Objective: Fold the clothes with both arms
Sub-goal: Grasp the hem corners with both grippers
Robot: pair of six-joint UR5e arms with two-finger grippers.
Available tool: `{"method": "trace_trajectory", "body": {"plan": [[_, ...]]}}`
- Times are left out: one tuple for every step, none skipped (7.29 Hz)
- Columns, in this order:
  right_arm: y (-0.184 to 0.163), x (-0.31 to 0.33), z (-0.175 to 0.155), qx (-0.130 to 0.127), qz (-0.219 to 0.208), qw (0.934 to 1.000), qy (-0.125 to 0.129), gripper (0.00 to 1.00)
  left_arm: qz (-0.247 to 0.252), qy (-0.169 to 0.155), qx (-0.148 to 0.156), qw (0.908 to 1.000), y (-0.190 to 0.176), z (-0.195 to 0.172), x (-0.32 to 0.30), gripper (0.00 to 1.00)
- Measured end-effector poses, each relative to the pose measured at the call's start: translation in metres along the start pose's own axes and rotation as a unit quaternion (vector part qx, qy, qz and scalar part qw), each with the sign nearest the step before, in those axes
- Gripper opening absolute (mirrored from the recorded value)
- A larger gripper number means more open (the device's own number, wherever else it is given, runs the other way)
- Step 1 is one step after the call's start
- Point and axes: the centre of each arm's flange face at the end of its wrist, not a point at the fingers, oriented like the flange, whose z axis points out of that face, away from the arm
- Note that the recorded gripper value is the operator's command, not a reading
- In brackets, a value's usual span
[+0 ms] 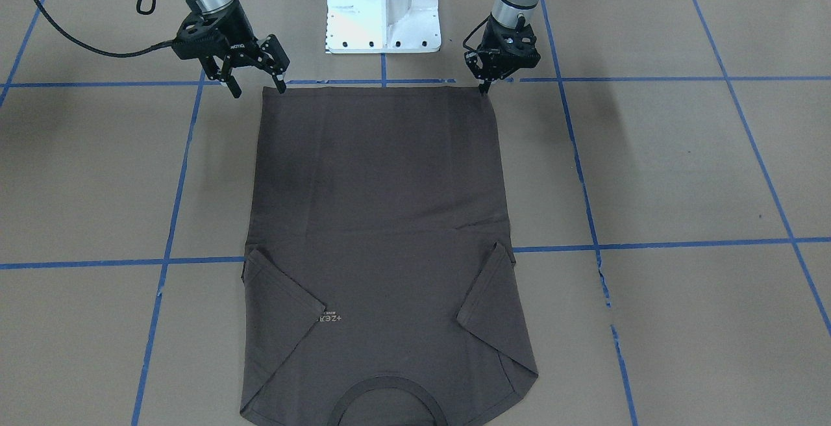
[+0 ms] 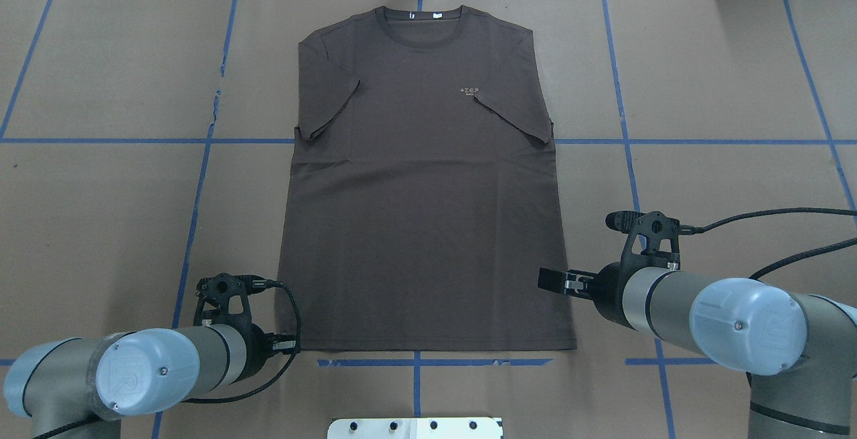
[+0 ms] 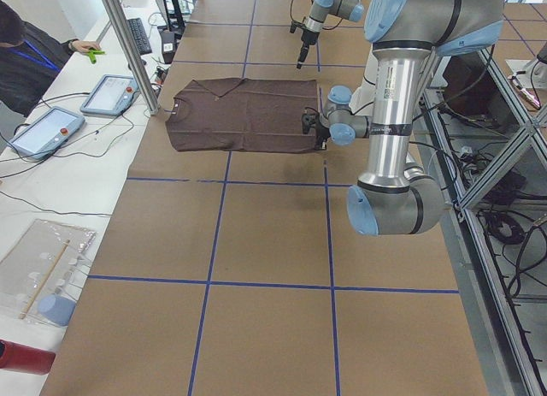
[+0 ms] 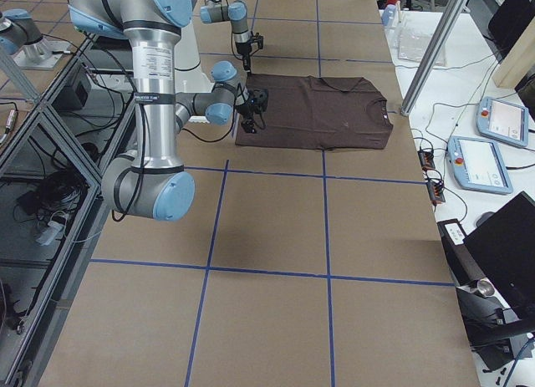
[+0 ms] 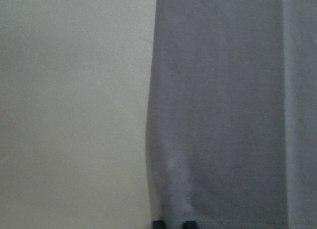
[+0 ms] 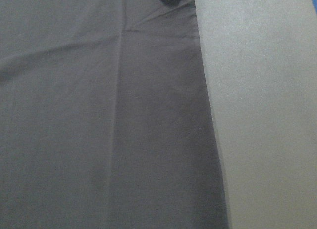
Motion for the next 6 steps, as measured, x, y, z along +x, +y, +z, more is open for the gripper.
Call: {"method": "trace_trajectory", "body": {"plan": [[0.000, 0.002, 0.001, 0.000, 0.001, 1.0000, 0.003, 0.66, 0.000, 0.003, 0.001, 1.0000, -0.001, -0.002, 0.002, 0.00], [0.000, 0.008, 0.002, 0.002, 0.008, 0.9999, 0.009, 0.47, 0.000, 0.007, 0.002, 1.0000, -0.001, -0.003, 0.005, 0.00], [0.001, 0.015, 0.004, 0.004, 0.017, 0.9997, 0.019, 0.38, -0.001, 0.010, 0.002, 1.0000, -0.001, -0.005, 0.008, 0.00], [0.003, 0.021, 0.007, 0.006, 0.020, 0.9993, 0.031, 0.39, -0.001, 0.012, 0.003, 0.9999, -0.001, -0.006, 0.010, 0.00], [0.005, 0.025, 0.009, 0.009, 0.019, 0.9989, 0.043, 0.39, -0.002, 0.013, 0.004, 0.9999, -0.002, -0.006, 0.010, 0.00], [0.009, 0.025, 0.011, 0.009, 0.016, 0.9986, 0.049, 0.40, -0.003, 0.014, 0.005, 0.9999, -0.002, -0.007, 0.010, 0.00]]}}
